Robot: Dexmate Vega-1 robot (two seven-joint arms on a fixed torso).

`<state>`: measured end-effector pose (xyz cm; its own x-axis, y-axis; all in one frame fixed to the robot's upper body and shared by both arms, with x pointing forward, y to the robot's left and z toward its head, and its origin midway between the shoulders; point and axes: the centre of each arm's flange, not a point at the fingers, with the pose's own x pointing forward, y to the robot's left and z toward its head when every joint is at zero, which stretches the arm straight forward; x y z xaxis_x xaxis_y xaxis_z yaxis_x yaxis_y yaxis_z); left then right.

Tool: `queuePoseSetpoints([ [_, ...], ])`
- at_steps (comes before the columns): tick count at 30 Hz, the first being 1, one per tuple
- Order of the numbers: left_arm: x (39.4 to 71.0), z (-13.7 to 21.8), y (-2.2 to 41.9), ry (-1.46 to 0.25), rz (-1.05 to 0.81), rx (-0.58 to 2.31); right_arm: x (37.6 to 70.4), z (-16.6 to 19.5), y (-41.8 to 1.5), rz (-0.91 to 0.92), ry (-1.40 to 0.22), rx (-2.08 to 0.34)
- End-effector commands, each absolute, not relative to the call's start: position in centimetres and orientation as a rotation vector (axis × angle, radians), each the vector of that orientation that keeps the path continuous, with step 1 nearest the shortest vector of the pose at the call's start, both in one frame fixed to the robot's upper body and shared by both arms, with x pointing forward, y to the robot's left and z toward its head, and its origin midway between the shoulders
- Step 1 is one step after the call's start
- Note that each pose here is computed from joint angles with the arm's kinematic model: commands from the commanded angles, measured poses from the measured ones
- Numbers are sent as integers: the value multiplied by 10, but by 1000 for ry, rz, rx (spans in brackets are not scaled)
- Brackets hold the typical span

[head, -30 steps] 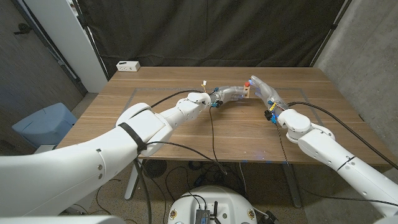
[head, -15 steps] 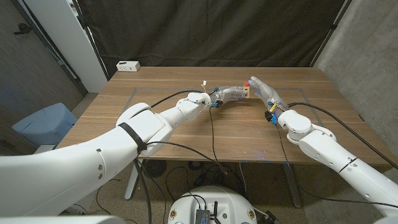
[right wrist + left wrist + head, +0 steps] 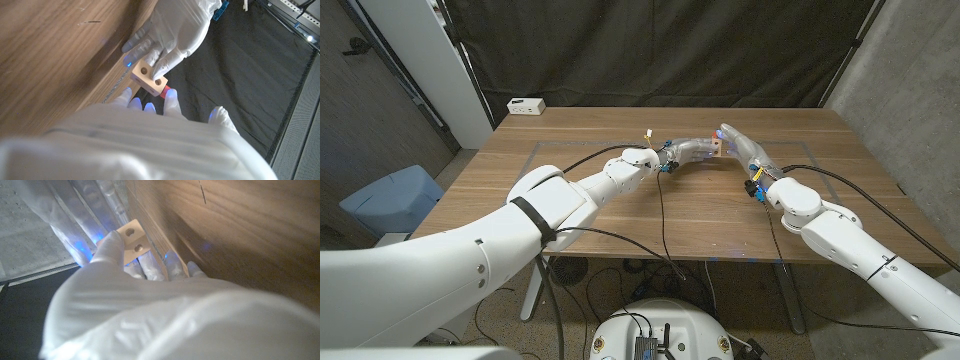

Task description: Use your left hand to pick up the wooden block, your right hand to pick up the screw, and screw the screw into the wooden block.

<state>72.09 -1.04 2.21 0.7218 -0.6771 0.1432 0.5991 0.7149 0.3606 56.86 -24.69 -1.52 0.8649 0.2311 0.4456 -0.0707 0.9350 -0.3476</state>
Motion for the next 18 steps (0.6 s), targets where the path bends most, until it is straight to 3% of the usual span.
queuePoseSetpoints([
  [1, 721, 22, -10, -275, -716, 296, 564, -14, -236, 195, -520, -337],
  [18, 720, 20, -8, -291, -734, 295, 559, -11, -242, 170, -539, -334],
])
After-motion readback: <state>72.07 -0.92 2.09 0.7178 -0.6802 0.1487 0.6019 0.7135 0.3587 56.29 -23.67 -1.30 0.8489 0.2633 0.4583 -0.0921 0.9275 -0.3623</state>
